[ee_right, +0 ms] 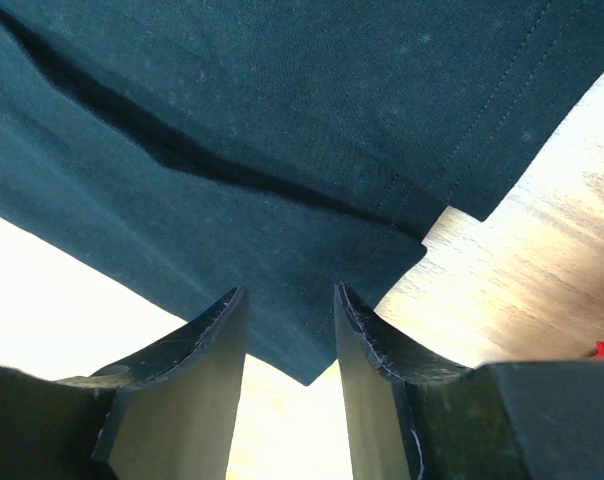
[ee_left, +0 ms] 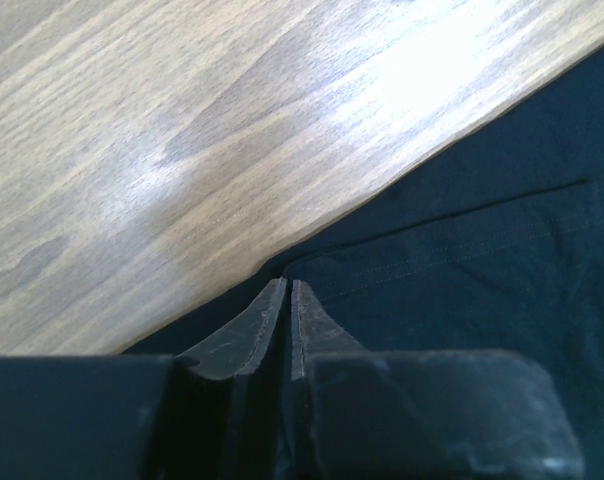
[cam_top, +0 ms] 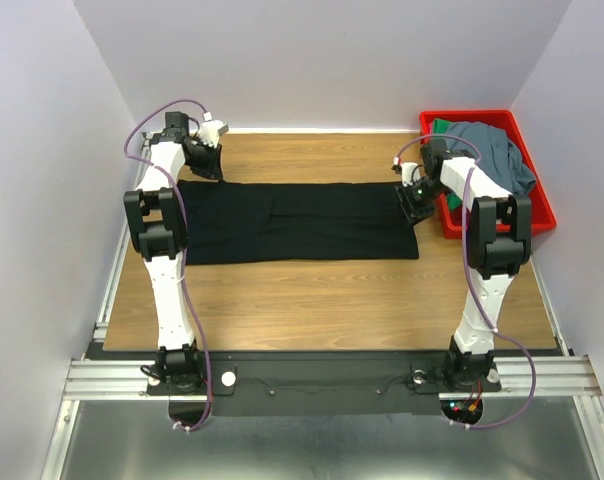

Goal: Fold and stack the t-shirts
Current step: Fold the tshirt

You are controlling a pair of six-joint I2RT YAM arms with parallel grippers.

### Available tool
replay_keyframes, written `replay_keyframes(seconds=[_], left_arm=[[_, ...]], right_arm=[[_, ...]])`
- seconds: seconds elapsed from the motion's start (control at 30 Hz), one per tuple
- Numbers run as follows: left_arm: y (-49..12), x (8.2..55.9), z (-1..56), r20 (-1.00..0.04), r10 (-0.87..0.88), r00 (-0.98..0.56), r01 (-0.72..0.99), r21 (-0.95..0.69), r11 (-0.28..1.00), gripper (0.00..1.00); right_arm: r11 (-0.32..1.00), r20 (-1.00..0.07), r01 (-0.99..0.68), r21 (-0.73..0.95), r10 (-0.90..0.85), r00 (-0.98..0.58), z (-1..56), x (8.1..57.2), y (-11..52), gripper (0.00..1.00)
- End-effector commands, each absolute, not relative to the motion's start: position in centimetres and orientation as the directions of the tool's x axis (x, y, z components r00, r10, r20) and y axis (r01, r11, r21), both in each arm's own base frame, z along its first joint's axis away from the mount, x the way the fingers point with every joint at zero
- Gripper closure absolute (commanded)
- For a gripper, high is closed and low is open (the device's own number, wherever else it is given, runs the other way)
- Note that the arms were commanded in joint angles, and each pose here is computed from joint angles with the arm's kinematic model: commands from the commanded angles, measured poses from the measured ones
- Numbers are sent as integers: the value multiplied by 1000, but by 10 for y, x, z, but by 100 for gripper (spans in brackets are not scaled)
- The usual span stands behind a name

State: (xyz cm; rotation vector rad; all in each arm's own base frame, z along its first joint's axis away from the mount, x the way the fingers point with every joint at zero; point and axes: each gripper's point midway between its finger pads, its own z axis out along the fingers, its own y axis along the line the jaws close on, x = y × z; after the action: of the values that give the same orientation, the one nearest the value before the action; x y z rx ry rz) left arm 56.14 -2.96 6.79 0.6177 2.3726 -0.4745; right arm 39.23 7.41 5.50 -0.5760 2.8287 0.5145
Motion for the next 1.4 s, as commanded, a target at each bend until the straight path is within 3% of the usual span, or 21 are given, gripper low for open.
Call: replay_keyframes(seconds=[0.0,0.07,0.27,0.53,0.9,1.23,1.27,1.3,1.37], left_arm=[[-32,562,74,-666,311,-678,552,-182,814,89],[-33,560,74,-664,313,-679,555,-186,810,100],[-39,542,111,-694,340,-634,607,-174,776,100],[-44,476,140,-674,419,-609,674,-160,722,100],[-42,425,114,-612,489,-621,708,-173,684,100],[-32,382,54,-487,555,-675,706,-206,677,100],[-32,382,54,-484,555,-677,704,-207,679,96],[-32,383,55,-489,551,-677,702,-203,682,76],[-35,388,71,-529,537,-657,707,-185,682,63]], right_arm=[[859,-293,-426,285,-345,-891,62,398,78,55],[860,-291,-423,284,-343,-893,61,398,77,54],[860,-299,-428,279,-345,-890,64,399,77,54],[856,-310,-430,289,-341,-887,69,397,79,55],[855,-313,-432,287,-342,-886,71,394,79,57],[854,-320,-433,289,-340,-884,74,396,80,55],[852,-326,-435,289,-340,-882,75,398,80,55],[853,-335,-435,290,-335,-881,78,401,81,55],[850,-348,-436,296,-330,-878,81,406,83,54]])
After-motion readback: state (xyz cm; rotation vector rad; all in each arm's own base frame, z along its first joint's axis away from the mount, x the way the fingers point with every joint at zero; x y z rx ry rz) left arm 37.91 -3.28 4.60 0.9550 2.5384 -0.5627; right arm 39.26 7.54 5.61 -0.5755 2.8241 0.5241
